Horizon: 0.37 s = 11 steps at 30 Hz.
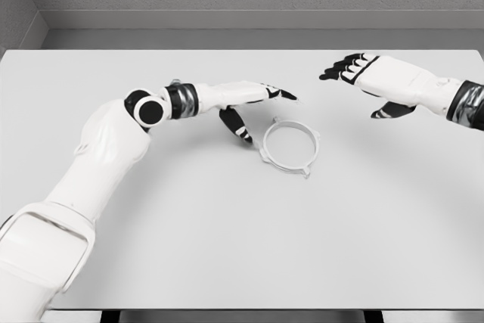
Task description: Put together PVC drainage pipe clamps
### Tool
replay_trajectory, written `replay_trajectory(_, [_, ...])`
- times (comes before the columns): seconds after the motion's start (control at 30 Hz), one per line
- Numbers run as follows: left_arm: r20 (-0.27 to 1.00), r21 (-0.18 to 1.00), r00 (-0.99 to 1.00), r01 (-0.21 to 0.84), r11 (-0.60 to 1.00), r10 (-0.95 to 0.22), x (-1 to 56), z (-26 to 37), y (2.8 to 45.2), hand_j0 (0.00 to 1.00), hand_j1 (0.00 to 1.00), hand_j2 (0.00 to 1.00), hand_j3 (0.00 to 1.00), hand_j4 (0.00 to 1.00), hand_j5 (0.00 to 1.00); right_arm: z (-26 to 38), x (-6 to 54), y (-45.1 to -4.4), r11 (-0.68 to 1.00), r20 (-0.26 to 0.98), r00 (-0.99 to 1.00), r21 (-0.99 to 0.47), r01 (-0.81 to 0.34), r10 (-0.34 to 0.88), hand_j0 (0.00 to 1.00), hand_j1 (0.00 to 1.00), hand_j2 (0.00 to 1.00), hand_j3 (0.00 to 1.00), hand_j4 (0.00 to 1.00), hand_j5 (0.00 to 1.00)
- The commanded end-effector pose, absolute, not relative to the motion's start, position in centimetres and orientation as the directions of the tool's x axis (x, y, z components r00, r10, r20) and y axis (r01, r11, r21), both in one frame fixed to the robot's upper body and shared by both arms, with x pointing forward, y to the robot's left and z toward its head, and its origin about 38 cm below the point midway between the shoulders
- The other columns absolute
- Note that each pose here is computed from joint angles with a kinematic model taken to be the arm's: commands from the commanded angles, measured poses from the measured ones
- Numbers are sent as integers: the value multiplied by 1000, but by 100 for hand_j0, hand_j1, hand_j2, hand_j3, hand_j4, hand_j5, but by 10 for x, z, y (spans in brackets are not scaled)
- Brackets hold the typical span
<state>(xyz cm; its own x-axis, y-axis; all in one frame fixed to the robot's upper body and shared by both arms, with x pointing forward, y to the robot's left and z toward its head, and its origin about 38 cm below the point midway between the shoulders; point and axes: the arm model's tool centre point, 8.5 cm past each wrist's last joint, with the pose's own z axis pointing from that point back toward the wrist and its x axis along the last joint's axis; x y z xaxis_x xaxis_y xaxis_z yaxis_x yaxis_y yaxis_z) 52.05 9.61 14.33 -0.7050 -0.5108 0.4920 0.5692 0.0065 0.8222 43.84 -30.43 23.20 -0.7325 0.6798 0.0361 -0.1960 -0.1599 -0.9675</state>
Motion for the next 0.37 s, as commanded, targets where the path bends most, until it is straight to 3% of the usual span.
replay_trajectory(0.0, [479,830,-688,557,27,-545,527,149,125,100,100,100,100,100,100,233,439,-305,-154,41,-731,-968,-198,681,100,100,100,100,100,100])
replay_trajectory(0.1, [447,858,-686,509,60,-574,536,177,169,100,100,100,100,100,100,234,440,-311,-148,43,-720,-969,-200,692,100,100,100,100,100,100])
replay_trajectory(0.17, [504,838,-671,532,120,-545,534,175,170,100,100,100,100,100,100,232,442,-317,-125,69,-711,-968,-218,700,100,100,100,100,100,100])
replay_trajectory(0.33, [507,835,-666,536,122,-547,534,173,171,100,100,100,100,100,100,239,444,-334,-84,83,-677,-974,-210,731,100,100,100,100,100,100])
